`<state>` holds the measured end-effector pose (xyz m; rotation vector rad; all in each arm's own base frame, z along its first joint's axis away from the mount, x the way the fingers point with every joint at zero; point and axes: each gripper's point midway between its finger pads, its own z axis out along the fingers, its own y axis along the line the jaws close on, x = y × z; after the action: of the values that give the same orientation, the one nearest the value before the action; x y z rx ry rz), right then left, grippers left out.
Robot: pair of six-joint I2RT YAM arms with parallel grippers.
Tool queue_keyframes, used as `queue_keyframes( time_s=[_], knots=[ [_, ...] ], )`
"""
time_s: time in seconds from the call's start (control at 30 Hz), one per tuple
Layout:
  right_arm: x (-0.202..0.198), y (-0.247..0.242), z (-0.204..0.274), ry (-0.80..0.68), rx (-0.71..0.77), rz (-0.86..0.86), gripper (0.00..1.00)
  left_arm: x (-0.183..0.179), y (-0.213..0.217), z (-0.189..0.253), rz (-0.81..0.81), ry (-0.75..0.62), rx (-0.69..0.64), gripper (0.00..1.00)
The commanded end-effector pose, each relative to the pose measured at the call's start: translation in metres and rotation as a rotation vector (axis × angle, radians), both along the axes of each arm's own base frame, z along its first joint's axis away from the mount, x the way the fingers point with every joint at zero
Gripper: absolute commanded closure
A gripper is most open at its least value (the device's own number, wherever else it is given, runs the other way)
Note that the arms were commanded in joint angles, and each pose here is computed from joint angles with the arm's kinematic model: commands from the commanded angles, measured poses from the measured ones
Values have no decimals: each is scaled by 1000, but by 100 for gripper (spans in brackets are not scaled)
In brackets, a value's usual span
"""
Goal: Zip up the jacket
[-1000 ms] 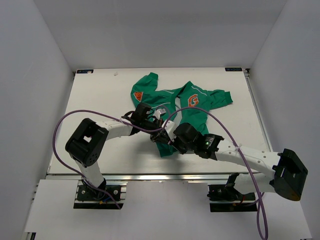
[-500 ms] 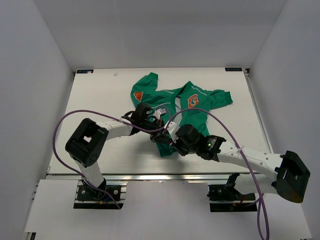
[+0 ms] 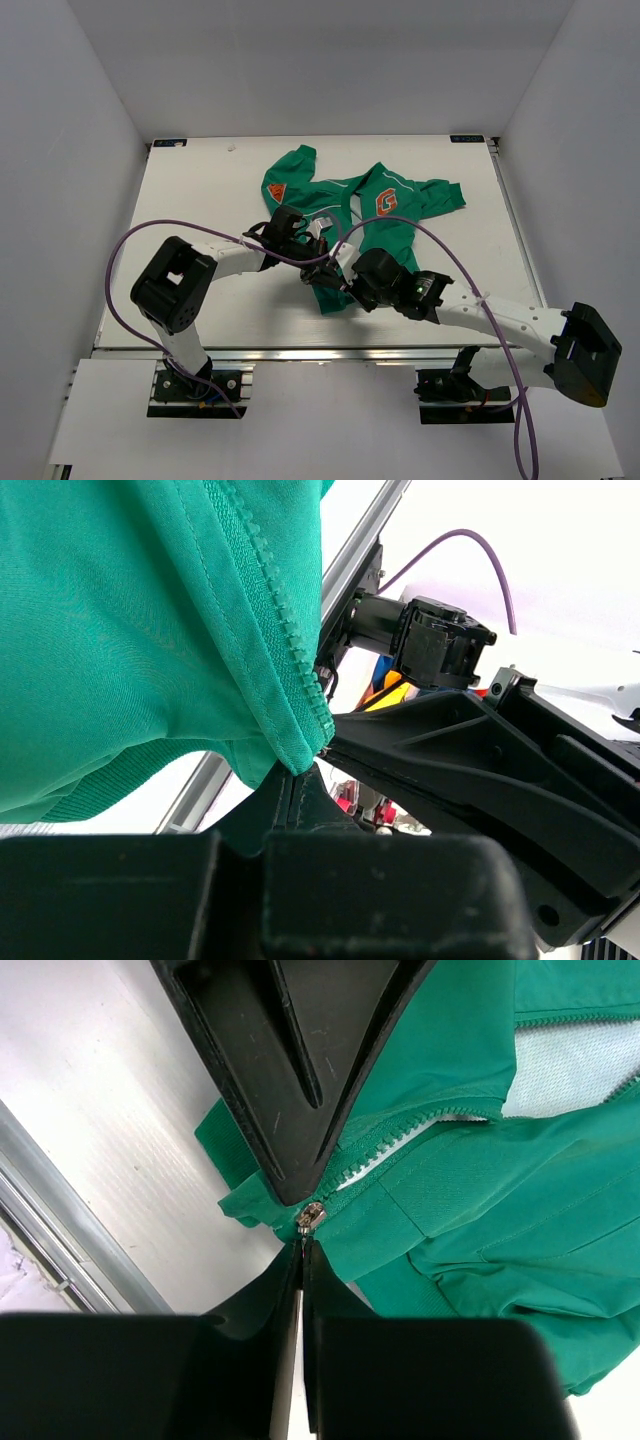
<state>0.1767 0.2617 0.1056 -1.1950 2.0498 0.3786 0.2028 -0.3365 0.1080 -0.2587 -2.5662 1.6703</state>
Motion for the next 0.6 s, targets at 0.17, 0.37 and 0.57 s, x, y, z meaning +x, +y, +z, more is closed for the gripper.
queue_keyframes(
  time_s=[0.17,0.37,0.57],
  knots=[
    [15,-4,9,-57,2,-69,100,-5,4,17,-40,-40,-27,100],
    [37,-9,36,-190,66,-162,100,-5,6,18,-65,-69,3,100],
    [24,0,41,-167,91,-56,100,3,7,23,-90,-144,52,62]
  ],
)
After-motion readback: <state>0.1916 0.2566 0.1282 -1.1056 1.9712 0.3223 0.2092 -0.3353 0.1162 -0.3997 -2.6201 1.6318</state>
